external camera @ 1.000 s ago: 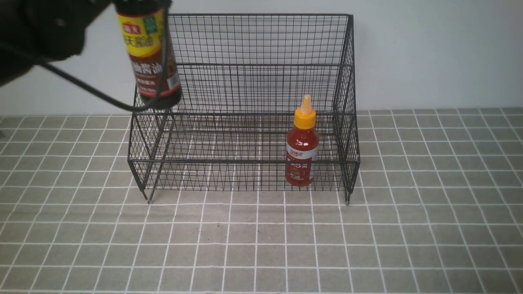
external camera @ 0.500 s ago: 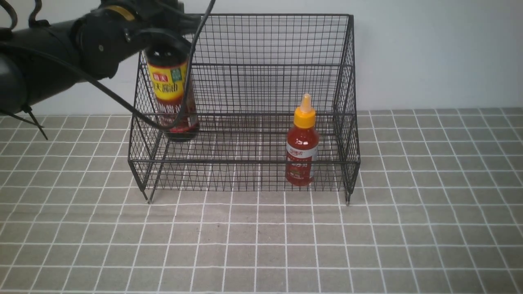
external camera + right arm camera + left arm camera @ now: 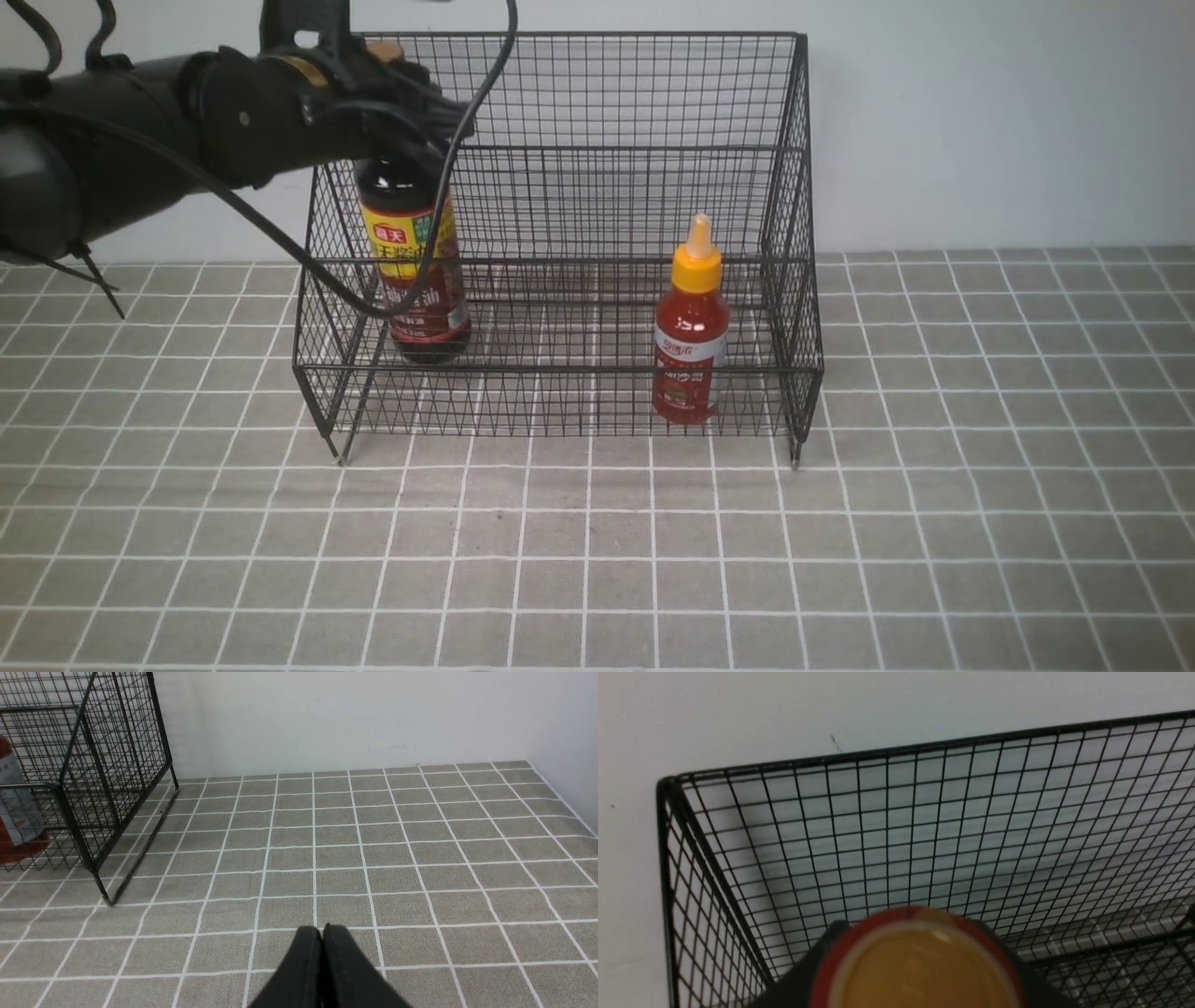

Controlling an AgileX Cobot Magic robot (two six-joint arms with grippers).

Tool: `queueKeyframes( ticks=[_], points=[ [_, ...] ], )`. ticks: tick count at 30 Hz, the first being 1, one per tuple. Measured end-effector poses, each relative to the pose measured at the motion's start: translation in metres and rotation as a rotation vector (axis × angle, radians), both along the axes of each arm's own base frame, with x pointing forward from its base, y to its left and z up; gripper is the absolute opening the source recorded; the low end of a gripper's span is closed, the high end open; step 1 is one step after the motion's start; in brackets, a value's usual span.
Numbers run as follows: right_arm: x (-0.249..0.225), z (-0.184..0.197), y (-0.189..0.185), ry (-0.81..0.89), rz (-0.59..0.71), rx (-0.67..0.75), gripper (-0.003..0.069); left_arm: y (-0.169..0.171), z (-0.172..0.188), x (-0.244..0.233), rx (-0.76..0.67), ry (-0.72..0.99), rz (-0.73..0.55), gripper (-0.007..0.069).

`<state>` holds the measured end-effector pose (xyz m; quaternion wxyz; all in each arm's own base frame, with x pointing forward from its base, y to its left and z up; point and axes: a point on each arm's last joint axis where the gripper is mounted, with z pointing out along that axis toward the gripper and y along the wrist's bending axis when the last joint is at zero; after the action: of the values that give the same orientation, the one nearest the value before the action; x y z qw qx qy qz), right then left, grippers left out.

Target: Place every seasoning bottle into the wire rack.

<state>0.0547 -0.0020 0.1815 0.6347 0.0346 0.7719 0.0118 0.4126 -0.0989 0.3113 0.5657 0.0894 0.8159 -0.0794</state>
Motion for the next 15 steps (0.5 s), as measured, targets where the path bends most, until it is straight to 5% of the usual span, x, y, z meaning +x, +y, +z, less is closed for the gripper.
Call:
queueKeyframes(
  ticks=[3, 11, 15],
  points=[
    [0.0, 0.0, 0.0, 0.0, 0.0, 0.0, -0.0014, 0.001, 0.016, -0.007, -0.007, -0.031, -0.002, 0.0377],
    [0.0, 0.0, 0.0, 0.0, 0.0, 0.0, -0.0014, 0.008, 0.069, -0.047, -0.012, -0.053, -0.034, 0.0389],
    [0.0, 0.0, 0.0, 0.0, 0.0, 0.0, -0.0014, 0.016, 0.096, -0.094, 0.014, 0.078, -0.09, 0.0268]
  ],
)
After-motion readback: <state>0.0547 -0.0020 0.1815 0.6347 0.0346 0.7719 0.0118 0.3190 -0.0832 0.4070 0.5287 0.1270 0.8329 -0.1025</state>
